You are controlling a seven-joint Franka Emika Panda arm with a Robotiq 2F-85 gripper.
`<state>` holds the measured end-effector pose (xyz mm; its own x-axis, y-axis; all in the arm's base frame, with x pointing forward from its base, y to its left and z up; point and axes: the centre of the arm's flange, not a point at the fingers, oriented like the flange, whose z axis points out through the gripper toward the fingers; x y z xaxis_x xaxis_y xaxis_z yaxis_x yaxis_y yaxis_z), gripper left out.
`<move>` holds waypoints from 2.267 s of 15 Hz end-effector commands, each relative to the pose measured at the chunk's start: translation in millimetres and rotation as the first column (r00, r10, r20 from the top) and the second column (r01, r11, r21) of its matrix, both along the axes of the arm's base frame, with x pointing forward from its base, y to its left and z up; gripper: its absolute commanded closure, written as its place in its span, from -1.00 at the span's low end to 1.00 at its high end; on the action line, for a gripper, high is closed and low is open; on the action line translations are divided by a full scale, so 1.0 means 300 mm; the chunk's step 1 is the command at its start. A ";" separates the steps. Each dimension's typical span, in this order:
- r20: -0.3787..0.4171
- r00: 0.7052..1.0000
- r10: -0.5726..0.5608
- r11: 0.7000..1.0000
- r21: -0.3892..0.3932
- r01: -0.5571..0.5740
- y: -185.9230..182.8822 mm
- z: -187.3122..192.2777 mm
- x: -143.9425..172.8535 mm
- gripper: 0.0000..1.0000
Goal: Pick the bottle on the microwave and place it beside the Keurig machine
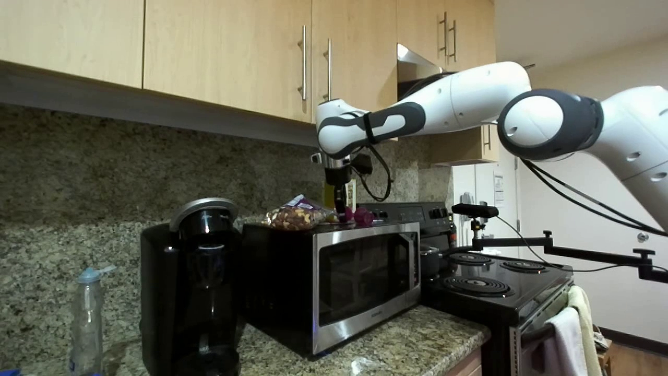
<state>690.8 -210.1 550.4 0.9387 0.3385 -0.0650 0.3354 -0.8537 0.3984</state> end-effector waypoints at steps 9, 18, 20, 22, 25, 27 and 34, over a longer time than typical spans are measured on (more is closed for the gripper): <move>0.142 0.966 -0.215 0.976 0.001 0.217 0.069 0.097 -0.055 0.77; 0.240 0.969 0.055 0.992 -0.124 -0.026 0.432 0.213 -0.138 0.77; 0.232 0.962 0.141 0.982 -0.153 -0.107 0.499 0.227 -0.165 0.77; 0.199 0.958 0.208 0.976 -0.105 -0.190 0.551 0.232 -0.210 0.77; 0.133 0.959 0.251 0.967 -0.086 -0.241 0.595 0.225 -0.303 0.78; 0.158 0.965 0.211 0.975 -0.102 -0.196 0.601 0.233 -0.203 0.65; 0.148 0.952 0.268 0.963 -0.040 -0.265 0.645 0.248 -0.265 0.78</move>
<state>607.7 -25.4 623.8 0.8427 0.5360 0.0502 0.4387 -0.7378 0.5130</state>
